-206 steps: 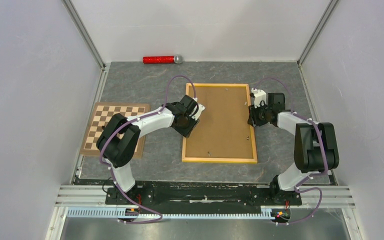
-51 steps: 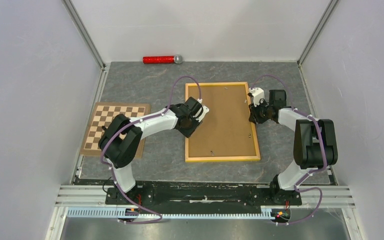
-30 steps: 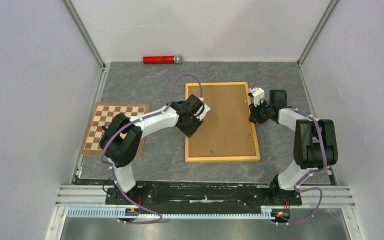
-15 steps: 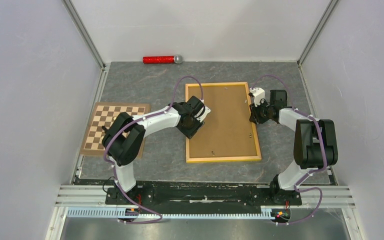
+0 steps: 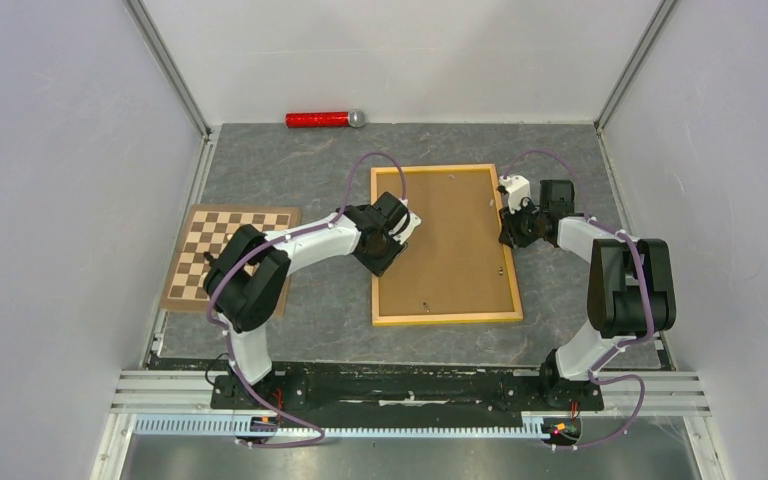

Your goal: Put the photo into the frame

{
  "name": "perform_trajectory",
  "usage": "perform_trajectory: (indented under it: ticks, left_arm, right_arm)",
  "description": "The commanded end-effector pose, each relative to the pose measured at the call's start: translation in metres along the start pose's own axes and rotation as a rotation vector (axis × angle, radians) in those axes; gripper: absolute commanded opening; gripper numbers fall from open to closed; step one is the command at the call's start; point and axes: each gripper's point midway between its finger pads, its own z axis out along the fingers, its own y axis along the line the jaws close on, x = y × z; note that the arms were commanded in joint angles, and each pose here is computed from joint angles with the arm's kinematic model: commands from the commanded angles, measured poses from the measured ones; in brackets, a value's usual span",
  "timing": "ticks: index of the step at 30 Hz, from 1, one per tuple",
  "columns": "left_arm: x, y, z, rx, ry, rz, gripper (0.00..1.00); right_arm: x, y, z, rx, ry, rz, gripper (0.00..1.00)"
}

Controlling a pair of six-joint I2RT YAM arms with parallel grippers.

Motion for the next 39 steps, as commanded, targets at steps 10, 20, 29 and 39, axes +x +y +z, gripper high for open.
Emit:
perform_trajectory:
  ticks: [10, 20, 29, 39]
  left_arm:
    - [-0.005, 0.017, 0.019, -0.086, -0.08, 0.082, 0.02]
    - [-0.014, 0.023, 0.012, -0.105, -0.107, 0.172, 0.02]
    - [-0.02, 0.016, 0.006, -0.054, -0.091, 0.205, 0.03]
    - [-0.038, -0.002, -0.019, 0.072, -0.098, -0.011, 0.51]
  right_arm:
    - [0.021, 0.009, -0.002, -0.034, 0.055, -0.017, 0.0]
    - [0.021, 0.009, -0.002, -0.035, 0.054, -0.019, 0.0]
    - [0.022, 0.007, -0.002, -0.027, 0.055, -0.021, 0.0]
    - [0.021, 0.008, -0.003, -0.029, 0.053, -0.023, 0.0]
